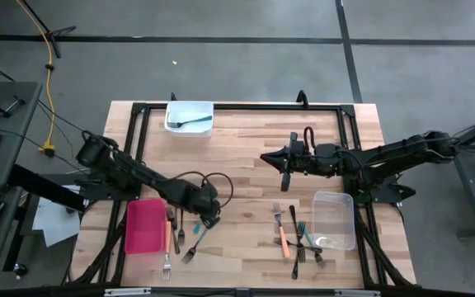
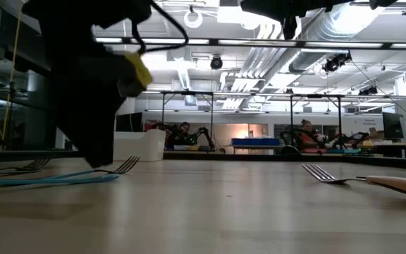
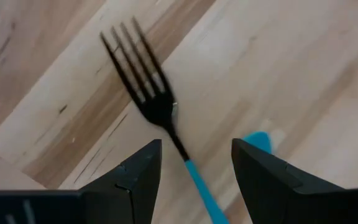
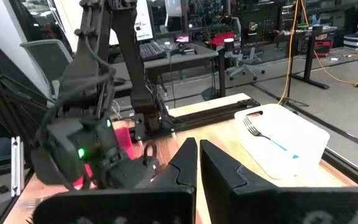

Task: Sort silverware by color (type)
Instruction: Put the blue fork into the white bin

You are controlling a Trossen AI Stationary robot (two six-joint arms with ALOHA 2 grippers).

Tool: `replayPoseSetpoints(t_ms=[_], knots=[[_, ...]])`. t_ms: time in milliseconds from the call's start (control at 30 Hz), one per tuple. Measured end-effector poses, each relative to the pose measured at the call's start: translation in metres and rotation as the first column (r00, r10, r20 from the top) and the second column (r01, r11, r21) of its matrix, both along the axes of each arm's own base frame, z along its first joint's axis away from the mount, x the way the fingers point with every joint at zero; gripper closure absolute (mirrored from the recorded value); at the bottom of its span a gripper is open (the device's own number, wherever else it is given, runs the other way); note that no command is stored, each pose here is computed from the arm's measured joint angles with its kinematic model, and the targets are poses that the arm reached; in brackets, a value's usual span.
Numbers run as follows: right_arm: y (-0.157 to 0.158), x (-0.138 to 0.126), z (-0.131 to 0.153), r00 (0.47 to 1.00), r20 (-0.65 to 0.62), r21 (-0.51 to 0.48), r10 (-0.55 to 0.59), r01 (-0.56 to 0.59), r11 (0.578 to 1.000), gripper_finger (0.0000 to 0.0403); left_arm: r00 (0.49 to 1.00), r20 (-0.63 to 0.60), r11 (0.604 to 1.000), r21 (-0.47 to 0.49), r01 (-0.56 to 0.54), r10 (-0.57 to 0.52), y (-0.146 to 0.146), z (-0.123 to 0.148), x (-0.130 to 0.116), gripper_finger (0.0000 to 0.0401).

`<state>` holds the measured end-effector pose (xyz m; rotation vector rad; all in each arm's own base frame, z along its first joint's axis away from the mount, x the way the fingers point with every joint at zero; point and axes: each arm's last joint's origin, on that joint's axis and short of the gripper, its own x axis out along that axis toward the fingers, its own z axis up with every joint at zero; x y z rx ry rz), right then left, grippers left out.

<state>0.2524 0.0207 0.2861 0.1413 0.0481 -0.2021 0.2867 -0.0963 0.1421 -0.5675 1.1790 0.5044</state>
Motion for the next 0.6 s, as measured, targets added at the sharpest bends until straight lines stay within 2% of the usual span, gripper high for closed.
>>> replayPoseSetpoints(t_ms=[200, 300, 400, 600], knots=[[0.0, 0.0, 0.0, 1.0, -0.001, 0.0, 0.0, 0.0, 1.0, 0.0398, 0.999, -0.037, 0.999, 0.041, -0.012, 0.013, -0.003, -0.014, 0.002, 0.0216], [0.0, 0.0, 0.0, 1.0, -0.001, 0.0, 0.0, 0.0, 1.0, 0.0398, 0.999, -0.044, 0.999, 0.053, -0.008, 0.01, -0.002, -0.016, 0.002, 0.0229], [0.0, 0.0, 0.0, 1.0, -0.001, 0.0, 0.0, 0.0, 1.0, 0.0398, 0.999, -0.052, 0.998, 0.064, 0.004, -0.001, -0.002, -0.015, 0.001, 0.0267], [0.0, 0.0, 0.0, 1.0, -0.001, 0.0, 0.0, 0.0, 1.0, 0.0398, 0.998, -0.059, 0.996, 0.084, 0.033, -0.028, -0.001, -0.016, 0.0, 0.0383]])
